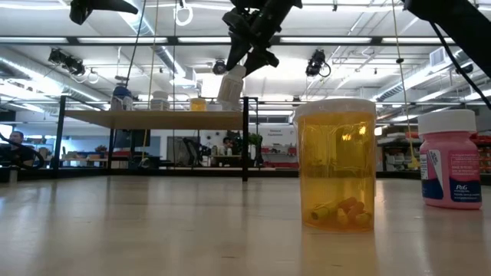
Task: Pick and place medicine bottles onto shelf by color
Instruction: Put the white and green pill bottle on the shelf
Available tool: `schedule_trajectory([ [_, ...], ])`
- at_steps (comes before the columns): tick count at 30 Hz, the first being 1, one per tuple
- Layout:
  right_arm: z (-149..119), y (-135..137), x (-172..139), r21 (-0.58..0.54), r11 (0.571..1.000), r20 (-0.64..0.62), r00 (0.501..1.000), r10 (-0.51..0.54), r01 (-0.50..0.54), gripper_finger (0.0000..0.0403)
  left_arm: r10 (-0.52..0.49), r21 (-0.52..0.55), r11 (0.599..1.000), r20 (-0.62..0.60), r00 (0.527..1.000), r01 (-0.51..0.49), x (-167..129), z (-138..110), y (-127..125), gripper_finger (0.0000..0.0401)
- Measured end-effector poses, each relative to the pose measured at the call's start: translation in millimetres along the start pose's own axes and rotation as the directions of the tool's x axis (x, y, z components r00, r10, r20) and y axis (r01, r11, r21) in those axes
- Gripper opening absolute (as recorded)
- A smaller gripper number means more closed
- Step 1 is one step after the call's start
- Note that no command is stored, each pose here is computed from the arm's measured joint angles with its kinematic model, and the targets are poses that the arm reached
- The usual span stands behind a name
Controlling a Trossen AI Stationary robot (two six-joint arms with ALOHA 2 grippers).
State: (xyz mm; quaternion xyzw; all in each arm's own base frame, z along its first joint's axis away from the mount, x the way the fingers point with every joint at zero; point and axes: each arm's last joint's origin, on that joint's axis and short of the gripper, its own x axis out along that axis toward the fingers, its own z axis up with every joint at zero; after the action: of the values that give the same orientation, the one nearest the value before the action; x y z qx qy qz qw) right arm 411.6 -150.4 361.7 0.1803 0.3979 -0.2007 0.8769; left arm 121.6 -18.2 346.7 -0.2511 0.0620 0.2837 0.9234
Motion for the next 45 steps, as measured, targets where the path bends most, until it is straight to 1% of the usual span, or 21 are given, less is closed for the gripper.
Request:
schedule_trajectory([
  [5,0.3,-0.6,-0.6,-0.024,1.0,0.005,1.0,-0.017,0.017,0.0214,-0.002,0.0,1.0,-0.002,1.0,0.002,0.0,0.0,-0.1,0.0172],
  [12,1.9,-1.3,-0.7,-0.024,0.999,0.025,0.999,-0.037,0.037,0.0215,-0.003,-0.004,1.0,-0.002,1.0,0.003,0.0,0.0,-0.1,0.0172],
  [21,1.4,-0.8,-0.7,-0.025,0.999,0.021,0.999,-0.037,0.037,0.0247,-0.003,-0.005,1.0,-0.002,1.0,0.003,0.0,0.0,-0.1,0.0172],
  [40,0.1,0.1,-0.6,-0.025,0.999,0.01,0.999,-0.037,0.037,0.0243,-0.004,-0.008,1.0,-0.003,1.0,0.004,-0.1,-0.1,-0.2,0.0172],
  [45,-1.2,5.0,-1.0,-0.035,0.999,0.006,1.0,-0.023,0.023,0.0243,-0.019,-0.009,1.0,-0.017,1.0,0.019,-0.2,-0.6,-0.7,0.0172],
])
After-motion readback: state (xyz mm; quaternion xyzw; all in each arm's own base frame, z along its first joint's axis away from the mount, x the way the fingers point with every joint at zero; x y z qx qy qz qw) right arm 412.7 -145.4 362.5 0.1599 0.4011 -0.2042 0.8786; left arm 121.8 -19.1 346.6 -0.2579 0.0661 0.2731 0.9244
